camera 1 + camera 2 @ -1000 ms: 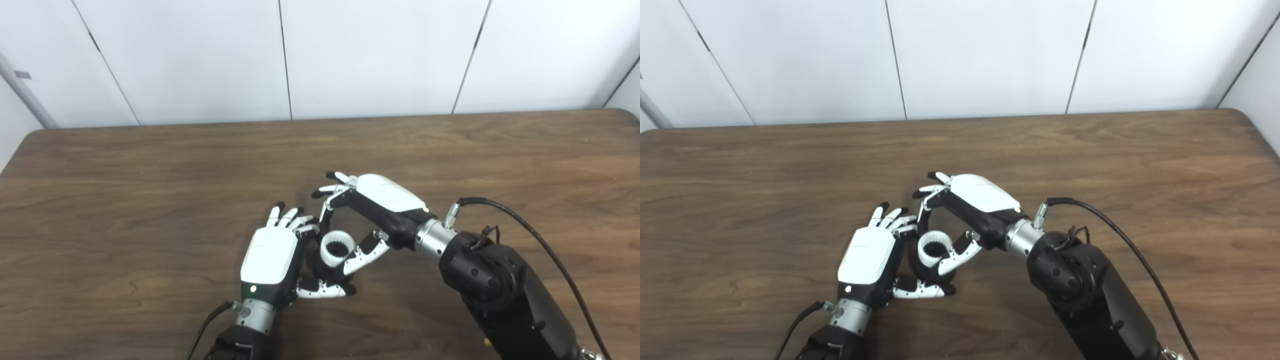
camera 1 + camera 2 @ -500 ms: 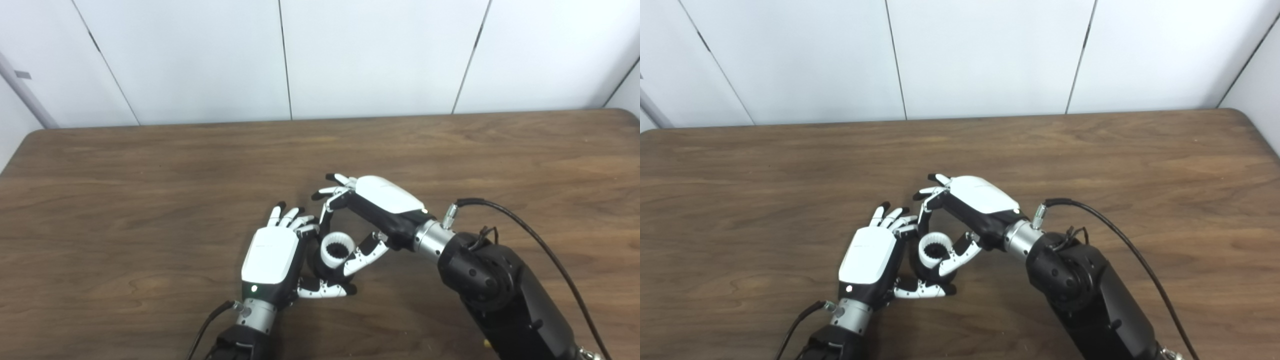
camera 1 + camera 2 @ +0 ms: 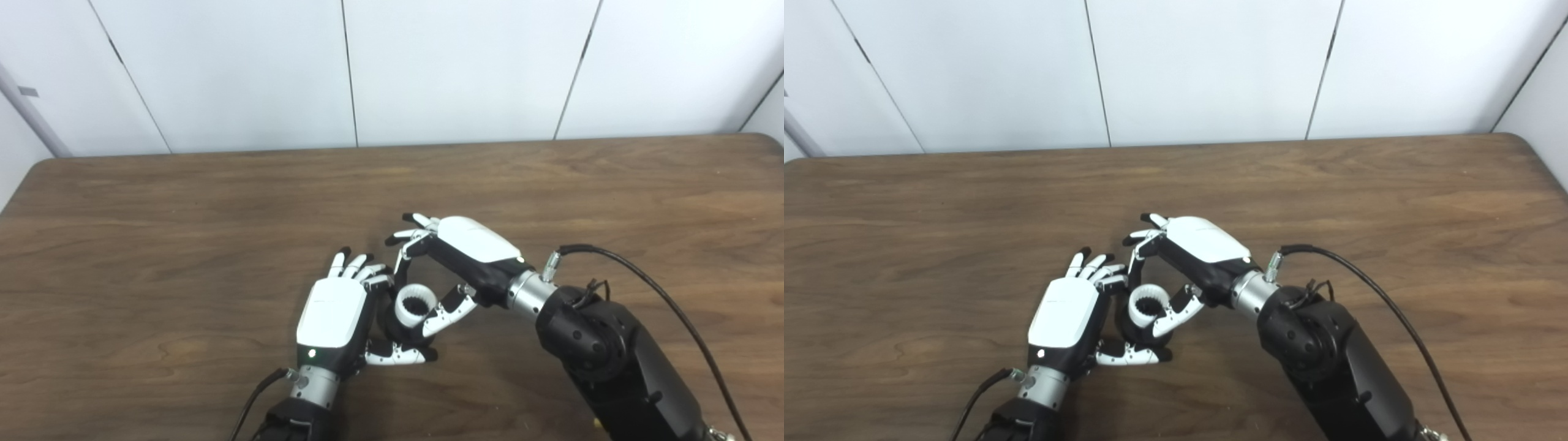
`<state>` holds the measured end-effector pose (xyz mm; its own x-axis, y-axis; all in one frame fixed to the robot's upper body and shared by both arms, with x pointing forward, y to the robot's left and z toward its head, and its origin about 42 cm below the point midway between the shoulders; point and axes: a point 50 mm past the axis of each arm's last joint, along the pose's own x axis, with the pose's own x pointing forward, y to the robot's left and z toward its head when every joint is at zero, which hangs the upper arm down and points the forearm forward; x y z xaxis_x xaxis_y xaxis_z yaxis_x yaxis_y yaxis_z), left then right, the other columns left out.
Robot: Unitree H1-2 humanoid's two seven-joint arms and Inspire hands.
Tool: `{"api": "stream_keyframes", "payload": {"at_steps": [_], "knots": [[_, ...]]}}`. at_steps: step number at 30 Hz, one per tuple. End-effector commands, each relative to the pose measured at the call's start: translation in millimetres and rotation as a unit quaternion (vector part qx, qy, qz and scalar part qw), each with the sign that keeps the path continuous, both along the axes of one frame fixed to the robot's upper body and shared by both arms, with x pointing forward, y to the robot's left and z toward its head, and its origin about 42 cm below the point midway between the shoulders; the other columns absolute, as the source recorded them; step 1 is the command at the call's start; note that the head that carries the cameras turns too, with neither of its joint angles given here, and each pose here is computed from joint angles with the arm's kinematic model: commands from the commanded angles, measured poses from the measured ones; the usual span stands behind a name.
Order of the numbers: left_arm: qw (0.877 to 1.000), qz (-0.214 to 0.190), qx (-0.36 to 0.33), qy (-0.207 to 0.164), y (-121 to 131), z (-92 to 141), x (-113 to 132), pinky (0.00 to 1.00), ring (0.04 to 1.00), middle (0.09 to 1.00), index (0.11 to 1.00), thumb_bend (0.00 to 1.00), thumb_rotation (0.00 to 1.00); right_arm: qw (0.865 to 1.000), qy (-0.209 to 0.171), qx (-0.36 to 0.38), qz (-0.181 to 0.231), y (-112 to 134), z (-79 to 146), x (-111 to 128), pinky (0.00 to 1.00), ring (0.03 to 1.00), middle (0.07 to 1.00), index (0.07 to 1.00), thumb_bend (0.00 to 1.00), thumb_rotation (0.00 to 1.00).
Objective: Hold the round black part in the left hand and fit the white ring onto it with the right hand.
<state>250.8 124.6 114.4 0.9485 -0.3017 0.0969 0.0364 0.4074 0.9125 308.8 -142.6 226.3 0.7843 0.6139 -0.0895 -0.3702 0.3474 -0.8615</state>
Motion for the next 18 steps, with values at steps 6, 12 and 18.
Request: {"api": "stream_keyframes", "payload": {"at_steps": [6,12,18], "knots": [[0.999,-0.019,0.022,0.044,-6.5,-15.0,-7.3,1.0,0.898,0.785,0.482,0.53,0.05,0.999,-0.033,0.01,0.007,0.3,11.1,3.6,1.0,1.0,0.863,0.485,0.52,0.14],[0.999,-0.02,0.024,0.043,-6.9,-15.4,-6.9,1.0,0.896,0.786,0.482,0.53,0.06,0.999,-0.032,0.01,0.009,0.5,10.2,3.9,1.0,1.0,0.863,0.485,0.52,0.14],[0.999,-0.02,0.023,0.04,-7.9,-15.4,-6.2,1.0,0.894,0.784,0.482,0.53,0.06,0.999,-0.033,0.01,0.01,1.3,10.6,4.2,1.0,1.0,0.862,0.485,0.52,0.14]]}}
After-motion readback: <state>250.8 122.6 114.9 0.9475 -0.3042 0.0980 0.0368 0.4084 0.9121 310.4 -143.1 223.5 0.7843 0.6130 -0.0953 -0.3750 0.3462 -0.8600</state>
